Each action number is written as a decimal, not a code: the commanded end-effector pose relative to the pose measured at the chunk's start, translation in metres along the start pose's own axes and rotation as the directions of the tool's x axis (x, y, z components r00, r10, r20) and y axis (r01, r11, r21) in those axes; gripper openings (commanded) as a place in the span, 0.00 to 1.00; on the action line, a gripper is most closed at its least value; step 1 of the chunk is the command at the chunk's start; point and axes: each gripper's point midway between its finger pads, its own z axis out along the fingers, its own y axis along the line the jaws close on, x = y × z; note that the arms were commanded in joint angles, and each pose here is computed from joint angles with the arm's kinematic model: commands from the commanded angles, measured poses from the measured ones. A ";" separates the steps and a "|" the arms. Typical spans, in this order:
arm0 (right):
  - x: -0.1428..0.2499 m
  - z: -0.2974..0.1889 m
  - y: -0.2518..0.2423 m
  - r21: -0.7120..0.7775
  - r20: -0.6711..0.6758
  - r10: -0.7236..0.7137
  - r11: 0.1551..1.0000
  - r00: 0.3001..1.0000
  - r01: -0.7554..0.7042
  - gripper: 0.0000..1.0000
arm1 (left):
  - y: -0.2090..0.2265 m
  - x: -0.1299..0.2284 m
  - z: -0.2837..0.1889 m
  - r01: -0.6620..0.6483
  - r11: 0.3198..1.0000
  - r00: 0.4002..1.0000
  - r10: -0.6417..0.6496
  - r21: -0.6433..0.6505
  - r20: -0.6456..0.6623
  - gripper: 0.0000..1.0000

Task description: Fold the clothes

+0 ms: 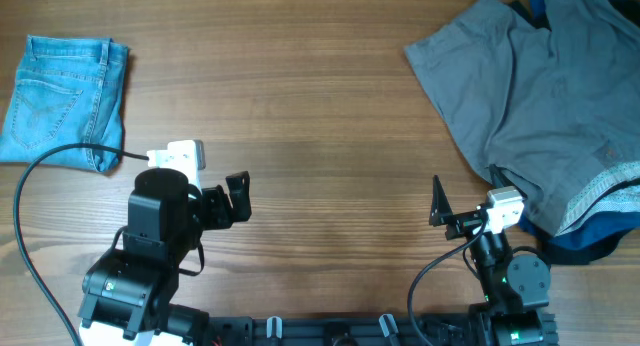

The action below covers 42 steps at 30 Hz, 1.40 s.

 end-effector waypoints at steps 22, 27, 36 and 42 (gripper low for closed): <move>-0.002 0.000 0.001 -0.002 0.010 -0.017 1.000 1.000 0.017 1.00 | 0.033 0.013 -0.019 0.116 0.993 0.989 -0.113 -0.027 0.096 1.00; -0.002 0.000 0.001 -0.002 0.010 -0.017 1.000 1.000 0.017 1.00 | 0.053 0.034 -0.005 0.127 0.992 0.950 -0.124 0.009 0.288 1.00; -0.002 0.000 0.001 -0.002 0.010 -0.017 1.000 1.000 0.017 1.00 | 0.059 0.008 0.018 -0.032 0.999 0.764 0.004 0.032 0.645 1.00; -0.002 0.000 0.001 -0.002 0.010 -0.017 1.000 1.000 0.017 1.00 | 0.060 0.012 0.022 -0.056 0.998 0.776 0.039 0.007 0.629 1.00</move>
